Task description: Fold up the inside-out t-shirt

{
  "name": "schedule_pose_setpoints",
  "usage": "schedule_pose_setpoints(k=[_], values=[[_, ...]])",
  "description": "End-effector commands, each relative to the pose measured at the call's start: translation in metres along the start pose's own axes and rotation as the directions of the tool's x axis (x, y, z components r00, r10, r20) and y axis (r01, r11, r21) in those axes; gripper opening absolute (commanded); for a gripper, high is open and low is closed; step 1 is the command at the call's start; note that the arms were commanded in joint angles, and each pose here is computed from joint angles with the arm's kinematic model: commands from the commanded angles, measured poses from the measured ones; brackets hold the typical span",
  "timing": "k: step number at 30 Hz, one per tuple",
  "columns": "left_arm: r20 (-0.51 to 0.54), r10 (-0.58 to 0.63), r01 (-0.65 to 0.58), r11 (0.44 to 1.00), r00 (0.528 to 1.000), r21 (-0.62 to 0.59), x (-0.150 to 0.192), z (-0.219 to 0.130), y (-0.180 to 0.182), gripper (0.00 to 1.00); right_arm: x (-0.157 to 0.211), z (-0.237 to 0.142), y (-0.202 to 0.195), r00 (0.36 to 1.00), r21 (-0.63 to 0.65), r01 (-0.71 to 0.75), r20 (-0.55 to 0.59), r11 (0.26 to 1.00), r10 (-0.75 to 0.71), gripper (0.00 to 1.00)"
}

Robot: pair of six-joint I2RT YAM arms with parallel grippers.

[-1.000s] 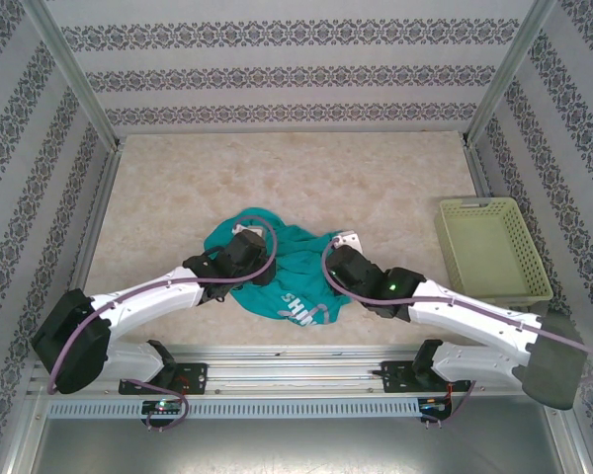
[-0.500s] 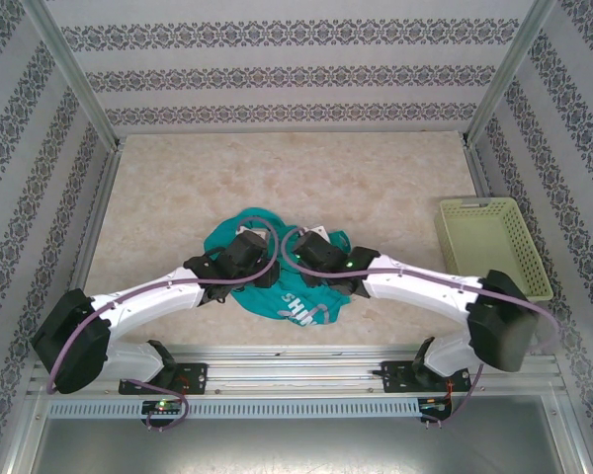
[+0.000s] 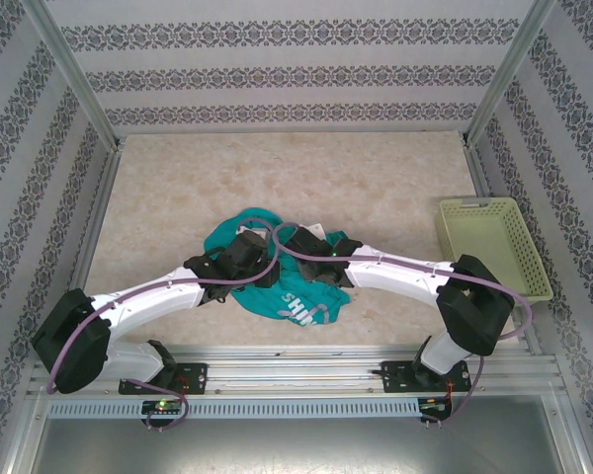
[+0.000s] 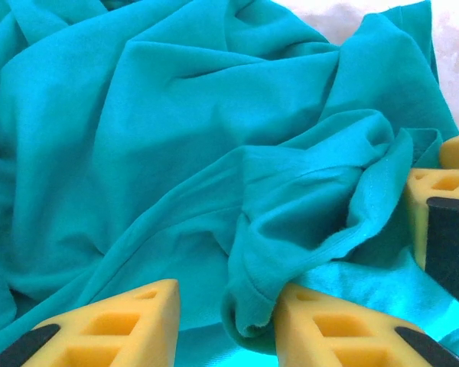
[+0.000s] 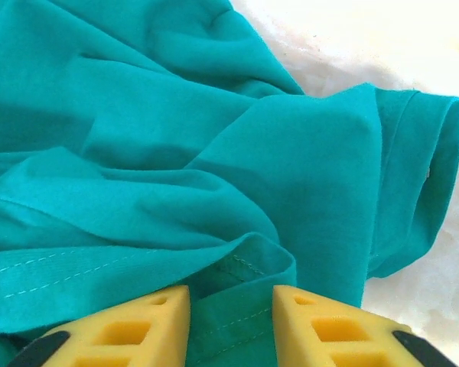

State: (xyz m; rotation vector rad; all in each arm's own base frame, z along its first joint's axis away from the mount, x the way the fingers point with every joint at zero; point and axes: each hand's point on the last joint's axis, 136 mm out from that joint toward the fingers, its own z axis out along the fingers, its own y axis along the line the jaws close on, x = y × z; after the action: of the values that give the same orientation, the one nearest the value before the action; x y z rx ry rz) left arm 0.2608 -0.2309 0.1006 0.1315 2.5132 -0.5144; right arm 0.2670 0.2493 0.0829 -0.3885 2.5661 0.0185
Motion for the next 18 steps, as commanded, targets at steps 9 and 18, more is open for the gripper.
schedule_pose_setpoints(k=[9,18], values=[[0.076,-0.024,0.023,1.0,0.997,0.011,-0.019,-0.006,-0.004,0.29,0.001,-0.01,-0.024,0.996,0.02,-0.067,0.057,0.998,0.065,0.01],[0.097,0.025,-0.028,0.999,0.995,0.029,-0.029,-0.016,-0.013,0.3,-0.005,-0.028,-0.019,0.984,-0.101,-0.125,0.112,0.987,0.136,0.16]])
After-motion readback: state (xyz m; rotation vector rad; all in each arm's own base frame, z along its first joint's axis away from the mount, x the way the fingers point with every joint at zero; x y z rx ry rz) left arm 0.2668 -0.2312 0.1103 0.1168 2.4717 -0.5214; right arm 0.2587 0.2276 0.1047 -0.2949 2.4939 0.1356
